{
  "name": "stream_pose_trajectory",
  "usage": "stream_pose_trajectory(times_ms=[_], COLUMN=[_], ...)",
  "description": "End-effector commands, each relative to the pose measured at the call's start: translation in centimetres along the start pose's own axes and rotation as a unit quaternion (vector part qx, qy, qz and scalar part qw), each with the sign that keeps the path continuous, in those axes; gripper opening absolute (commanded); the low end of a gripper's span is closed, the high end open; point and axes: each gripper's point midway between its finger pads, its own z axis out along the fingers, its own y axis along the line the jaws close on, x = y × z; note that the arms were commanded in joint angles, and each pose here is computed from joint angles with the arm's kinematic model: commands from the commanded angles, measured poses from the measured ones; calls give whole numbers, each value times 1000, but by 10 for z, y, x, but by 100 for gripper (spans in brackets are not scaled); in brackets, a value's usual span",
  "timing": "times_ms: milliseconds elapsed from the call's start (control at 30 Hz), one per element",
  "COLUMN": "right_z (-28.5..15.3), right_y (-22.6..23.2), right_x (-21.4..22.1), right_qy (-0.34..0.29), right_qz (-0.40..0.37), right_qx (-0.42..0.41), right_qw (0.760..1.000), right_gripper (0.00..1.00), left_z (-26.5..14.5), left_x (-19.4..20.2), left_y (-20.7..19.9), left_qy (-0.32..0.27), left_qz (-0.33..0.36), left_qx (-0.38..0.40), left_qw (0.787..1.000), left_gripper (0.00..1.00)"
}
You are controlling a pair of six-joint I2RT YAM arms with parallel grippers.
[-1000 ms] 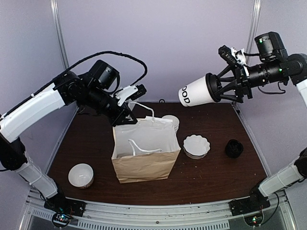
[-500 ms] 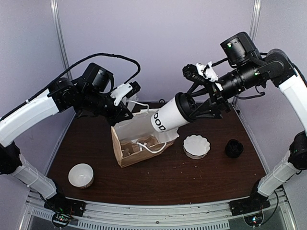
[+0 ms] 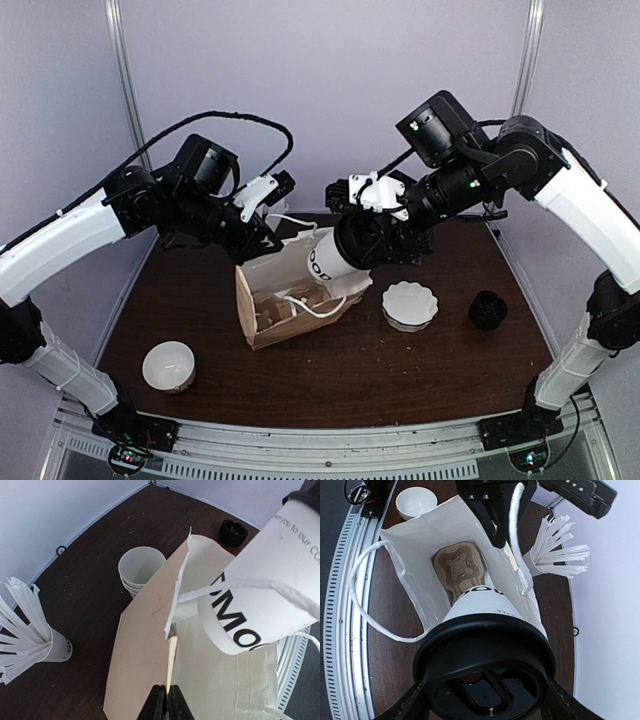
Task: Pack the takeout coffee
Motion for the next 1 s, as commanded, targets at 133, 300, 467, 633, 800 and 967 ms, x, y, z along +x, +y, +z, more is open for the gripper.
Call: stream_pose_trajectory(times_ms=[133,300,467,633,800,967], right_z=[22,33,49,56,58,62], right_y=[16,30,33,37,50,63], right_x=[-5,-6,0,7,12,24], right_qy=[48,62,94,106,107,119], right_qz=[-80,-114,-139,-143,-148,-164], right_qx=[38,36,53,50,27,7], right_qw=[995,991,984,983,983,979], right_gripper=[67,67,67,66,66,66], left_z=[-18,-19,-18,-18,-21,-40], left_x=[-27,-26,-21,-20,-25,-35], left_y=[-19,-30,-39,-50,-54,-64], left_qy=[-65,-71,-68,-67,-74,-89], left_qz=[-32,-44,-37,-22,-14,-10], left_qx=[49,65,59,57,57,86], left_qw=[996,994,995,996,996,992], left_gripper=[0,0,0,4,25,41])
